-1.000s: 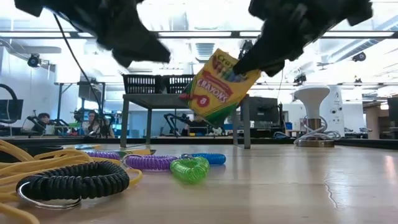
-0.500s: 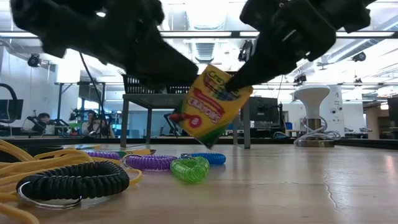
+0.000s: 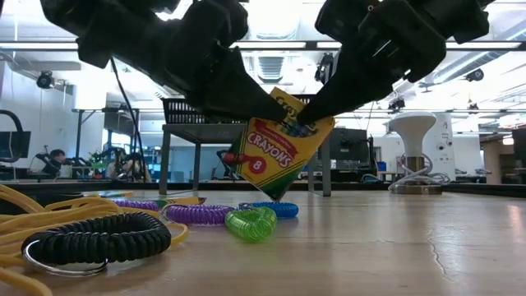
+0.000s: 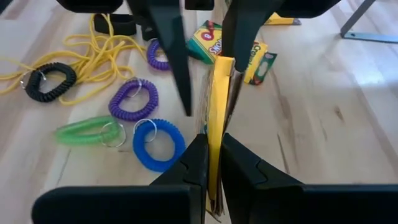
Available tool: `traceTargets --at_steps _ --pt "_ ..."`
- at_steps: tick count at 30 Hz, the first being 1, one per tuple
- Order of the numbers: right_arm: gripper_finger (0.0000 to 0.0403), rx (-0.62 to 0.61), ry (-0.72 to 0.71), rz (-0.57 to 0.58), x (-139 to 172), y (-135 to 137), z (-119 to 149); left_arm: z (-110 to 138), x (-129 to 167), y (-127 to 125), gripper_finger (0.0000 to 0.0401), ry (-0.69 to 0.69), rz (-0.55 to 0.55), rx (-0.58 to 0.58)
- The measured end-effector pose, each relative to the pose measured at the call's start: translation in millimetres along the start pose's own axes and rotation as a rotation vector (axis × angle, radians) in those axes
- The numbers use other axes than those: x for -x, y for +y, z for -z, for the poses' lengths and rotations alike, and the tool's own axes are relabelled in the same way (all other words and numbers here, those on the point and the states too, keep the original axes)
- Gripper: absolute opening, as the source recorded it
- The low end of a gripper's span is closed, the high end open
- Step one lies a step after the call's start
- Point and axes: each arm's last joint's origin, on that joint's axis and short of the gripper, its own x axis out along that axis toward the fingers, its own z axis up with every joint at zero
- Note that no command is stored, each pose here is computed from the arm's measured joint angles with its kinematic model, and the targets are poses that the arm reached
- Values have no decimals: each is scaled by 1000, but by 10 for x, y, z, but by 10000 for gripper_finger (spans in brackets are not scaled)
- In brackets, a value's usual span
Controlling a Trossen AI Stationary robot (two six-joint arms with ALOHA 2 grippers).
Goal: Pick & Place Office Desk Supplies
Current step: Put the yellow crayon box into the middle black bin on the shelf
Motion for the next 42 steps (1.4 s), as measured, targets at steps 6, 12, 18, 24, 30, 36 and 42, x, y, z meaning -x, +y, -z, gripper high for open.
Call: traceTargets --at_steps 6,12,18,24,30,36,42 --pt "71 -46 -9 -10 71 12 -31 15 19 4 27 37 3 -7" --pt "127 -73 15 24 253 100 -9 -352 280 -49 28 70 -12 21" --pt "145 -41 7 54 369 302 120 -1099 763 185 36 -67 -144 39" --pt "136 10 -36 189 423 393 208 -1669 1188 980 35 -227 -257 -22" --pt "124 20 -48 230 426 383 209 -1641 1235 2014 35 -276 -278 14" --pt "117 27 -47 235 426 381 214 -1319 1203 2646 35 -237 -322 -6" --pt "114 29 -43 236 424 378 224 -1073 1123 2835 35 -237 -364 -56"
